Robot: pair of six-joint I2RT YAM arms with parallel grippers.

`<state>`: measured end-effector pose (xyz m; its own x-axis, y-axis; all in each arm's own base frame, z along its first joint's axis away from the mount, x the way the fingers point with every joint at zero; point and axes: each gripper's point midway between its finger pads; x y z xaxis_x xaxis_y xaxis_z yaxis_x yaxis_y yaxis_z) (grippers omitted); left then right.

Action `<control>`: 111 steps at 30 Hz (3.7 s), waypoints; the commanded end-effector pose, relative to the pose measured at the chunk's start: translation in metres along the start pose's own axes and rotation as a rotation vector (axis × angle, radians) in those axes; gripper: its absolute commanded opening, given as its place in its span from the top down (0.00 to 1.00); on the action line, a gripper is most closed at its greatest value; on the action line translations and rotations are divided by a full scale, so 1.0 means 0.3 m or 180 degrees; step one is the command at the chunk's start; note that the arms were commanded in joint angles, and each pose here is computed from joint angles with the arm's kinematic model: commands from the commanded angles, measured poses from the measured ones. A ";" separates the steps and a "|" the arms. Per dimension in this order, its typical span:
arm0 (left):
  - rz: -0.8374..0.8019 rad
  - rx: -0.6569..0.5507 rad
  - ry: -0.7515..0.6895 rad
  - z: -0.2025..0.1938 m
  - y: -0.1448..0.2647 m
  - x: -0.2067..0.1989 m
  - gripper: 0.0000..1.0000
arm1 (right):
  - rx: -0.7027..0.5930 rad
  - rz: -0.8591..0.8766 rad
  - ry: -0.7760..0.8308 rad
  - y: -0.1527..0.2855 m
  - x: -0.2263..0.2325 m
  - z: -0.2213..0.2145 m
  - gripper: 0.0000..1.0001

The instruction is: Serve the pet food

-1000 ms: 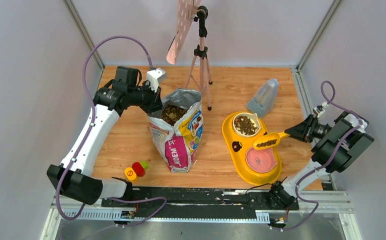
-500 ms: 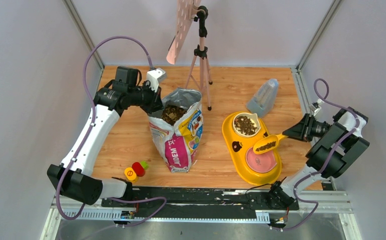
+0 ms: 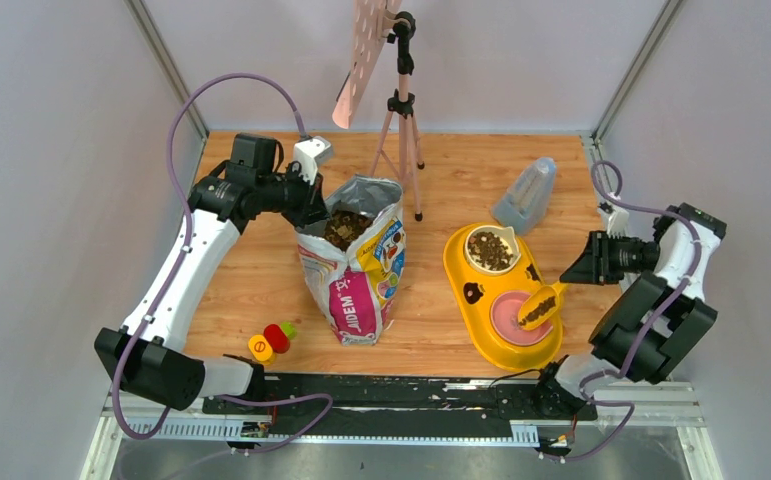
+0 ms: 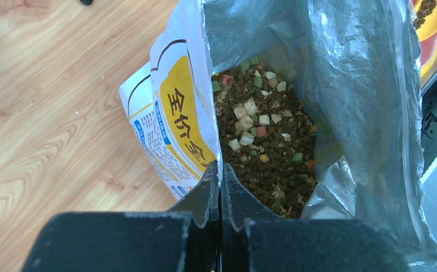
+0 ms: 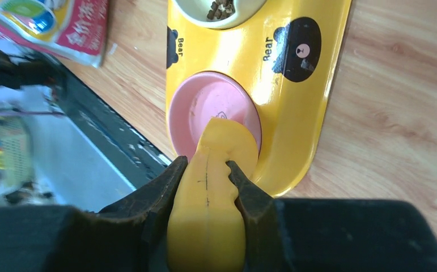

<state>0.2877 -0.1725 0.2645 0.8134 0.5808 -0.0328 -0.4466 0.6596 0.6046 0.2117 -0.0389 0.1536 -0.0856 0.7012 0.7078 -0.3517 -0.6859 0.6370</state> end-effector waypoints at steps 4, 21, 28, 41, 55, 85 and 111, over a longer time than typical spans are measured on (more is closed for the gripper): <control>-0.0141 -0.0393 -0.0083 0.093 0.034 -0.044 1.00 | 0.0002 -0.0601 0.1135 0.015 0.114 0.047 1.00; -0.0162 -0.0458 -0.0024 0.105 0.033 -0.049 1.00 | -0.0449 -0.1108 0.2343 0.128 0.471 0.148 1.00; -0.0176 -0.0483 0.0009 0.103 0.030 -0.054 1.00 | -0.1403 -0.0237 0.1935 0.197 0.806 0.344 1.00; -0.0235 -0.0672 0.0074 0.154 0.058 -0.079 1.00 | -0.1377 0.1120 0.1854 0.070 1.261 0.417 1.00; -0.0609 -0.1252 0.0152 0.291 0.112 -0.157 1.00 | -0.0643 0.1275 0.2286 -0.285 1.426 0.329 1.00; -0.0208 -0.1452 -0.0012 0.330 0.183 -0.128 1.00 | 0.0439 -0.0265 0.2299 -0.852 1.070 0.101 1.00; -0.0007 -0.1254 -0.0158 0.277 0.151 -0.082 1.00 | 0.1357 0.0906 0.1602 -0.800 1.140 -0.078 1.00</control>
<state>0.2815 -0.1866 0.2790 0.7497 0.6376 -0.1775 -0.4944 0.7178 0.4902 0.2828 0.3666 0.2276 -0.6712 0.5125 0.5355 -0.0651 -0.7604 0.6461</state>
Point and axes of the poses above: each gripper's point midway between its finger pads, its own y axis back along the fingers, its own x axis along the line the jaws close on, z = x × y, and after that the axes turned 12 degrees about -y, right-handed
